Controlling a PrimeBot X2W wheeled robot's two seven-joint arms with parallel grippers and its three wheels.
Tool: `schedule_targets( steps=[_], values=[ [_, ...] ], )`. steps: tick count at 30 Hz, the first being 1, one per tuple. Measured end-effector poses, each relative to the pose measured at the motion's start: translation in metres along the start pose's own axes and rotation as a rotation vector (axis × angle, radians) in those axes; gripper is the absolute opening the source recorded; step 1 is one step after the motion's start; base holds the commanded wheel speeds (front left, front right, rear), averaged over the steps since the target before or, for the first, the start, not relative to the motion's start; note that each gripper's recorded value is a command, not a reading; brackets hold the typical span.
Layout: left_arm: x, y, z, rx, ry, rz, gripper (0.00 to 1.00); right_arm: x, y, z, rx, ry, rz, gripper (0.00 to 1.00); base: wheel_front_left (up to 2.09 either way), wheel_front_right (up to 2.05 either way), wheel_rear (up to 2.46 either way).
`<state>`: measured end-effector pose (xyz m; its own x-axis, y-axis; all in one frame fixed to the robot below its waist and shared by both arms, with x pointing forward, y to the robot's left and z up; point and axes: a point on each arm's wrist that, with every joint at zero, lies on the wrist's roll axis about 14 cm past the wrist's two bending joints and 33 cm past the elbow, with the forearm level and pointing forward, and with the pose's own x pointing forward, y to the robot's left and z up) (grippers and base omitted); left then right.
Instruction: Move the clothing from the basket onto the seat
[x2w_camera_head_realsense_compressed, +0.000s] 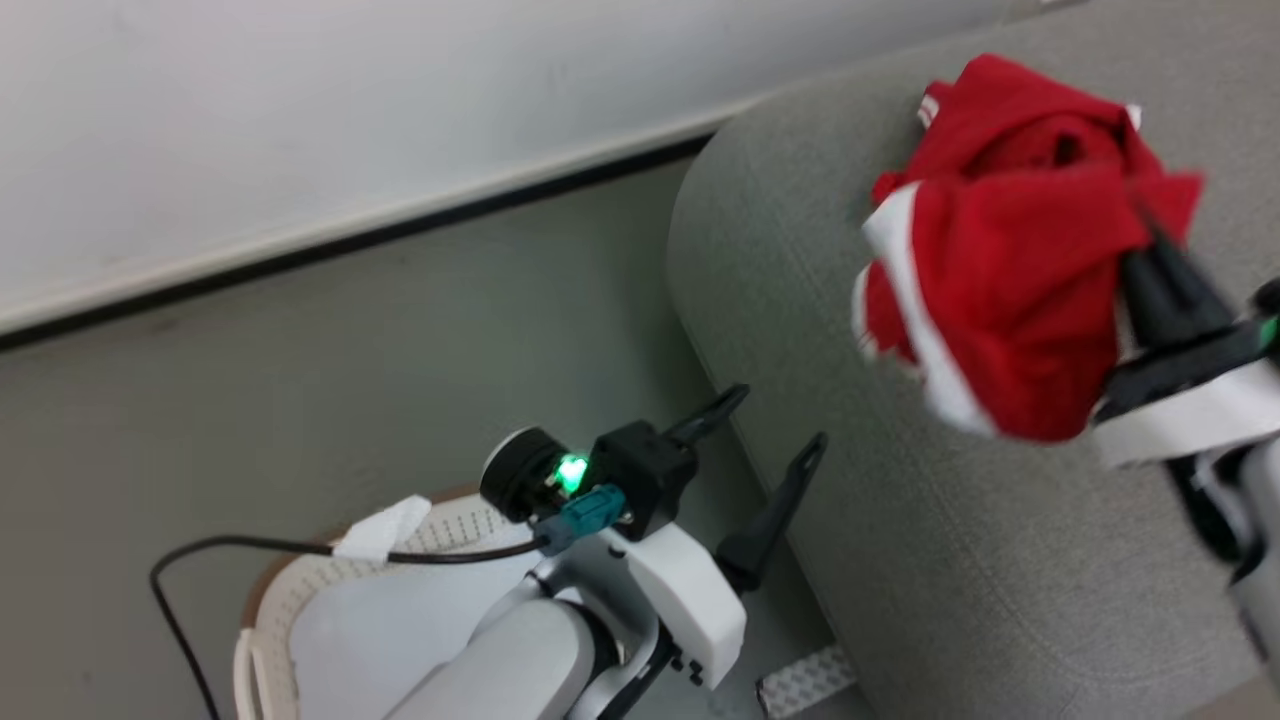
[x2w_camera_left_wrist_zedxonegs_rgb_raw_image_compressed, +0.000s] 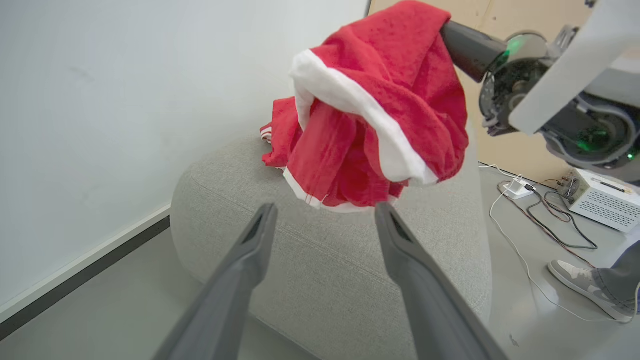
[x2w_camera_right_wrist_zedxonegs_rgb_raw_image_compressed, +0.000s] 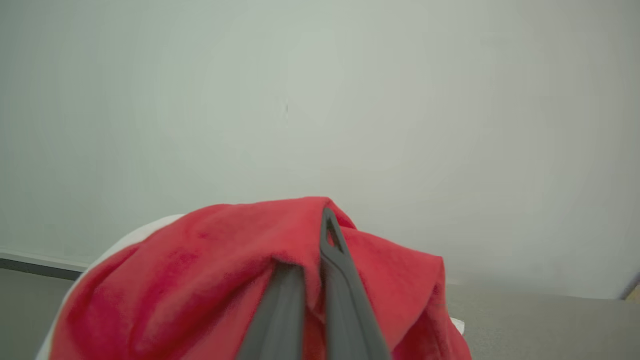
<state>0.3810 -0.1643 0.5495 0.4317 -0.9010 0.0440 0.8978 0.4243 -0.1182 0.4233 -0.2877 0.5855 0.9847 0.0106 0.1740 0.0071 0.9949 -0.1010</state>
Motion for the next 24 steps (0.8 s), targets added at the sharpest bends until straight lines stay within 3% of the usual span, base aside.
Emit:
schedule_targets(
  steps=[7, 12, 17, 21, 22, 23, 24],
  values=[
    [0.021, 0.022, -0.02, -0.04, -0.019, -0.041, 1.0, 0.052, -0.075, 0.013, -0.082, -0.049, -0.173, 0.0, 0.0, 0.0, 0.0],
    [0.027, 0.048, -0.039, -0.08, -0.03, -0.019, 1.0, 0.082, -0.145, 0.009, -0.135, -0.039, -0.361, 0.0, 0.0, 0.0, 0.0],
    [0.02, 0.069, -0.061, -0.114, -0.013, 0.035, 1.0, 0.084, -0.188, -0.039, -0.148, 0.093, -0.519, 0.0, 0.0, 0.0, 0.0],
    [0.01, 0.082, -0.074, -0.122, 0.008, 0.083, 1.0, 0.073, -0.192, -0.09, -0.111, 0.213, -0.583, 0.0, 0.0, 0.0, 0.0],
    [0.008, 0.085, -0.076, -0.122, 0.009, 0.097, 1.0, 0.069, -0.189, -0.101, -0.107, 0.242, -0.589, 0.1, 0.0, 0.0, 0.0],
    [0.006, 0.089, -0.077, -0.122, 0.009, 0.108, 1.0, 0.064, -0.186, -0.115, -0.101, 0.28, -0.591, 0.33, 0.0, 0.0, 0.0],
    [0.005, 0.091, -0.078, -0.12, 0.009, 0.115, 1.0, 0.056, -0.182, -0.128, -0.094, 0.321, -0.593, 0.75, 0.0, 0.0, 0.0]
  ],
)
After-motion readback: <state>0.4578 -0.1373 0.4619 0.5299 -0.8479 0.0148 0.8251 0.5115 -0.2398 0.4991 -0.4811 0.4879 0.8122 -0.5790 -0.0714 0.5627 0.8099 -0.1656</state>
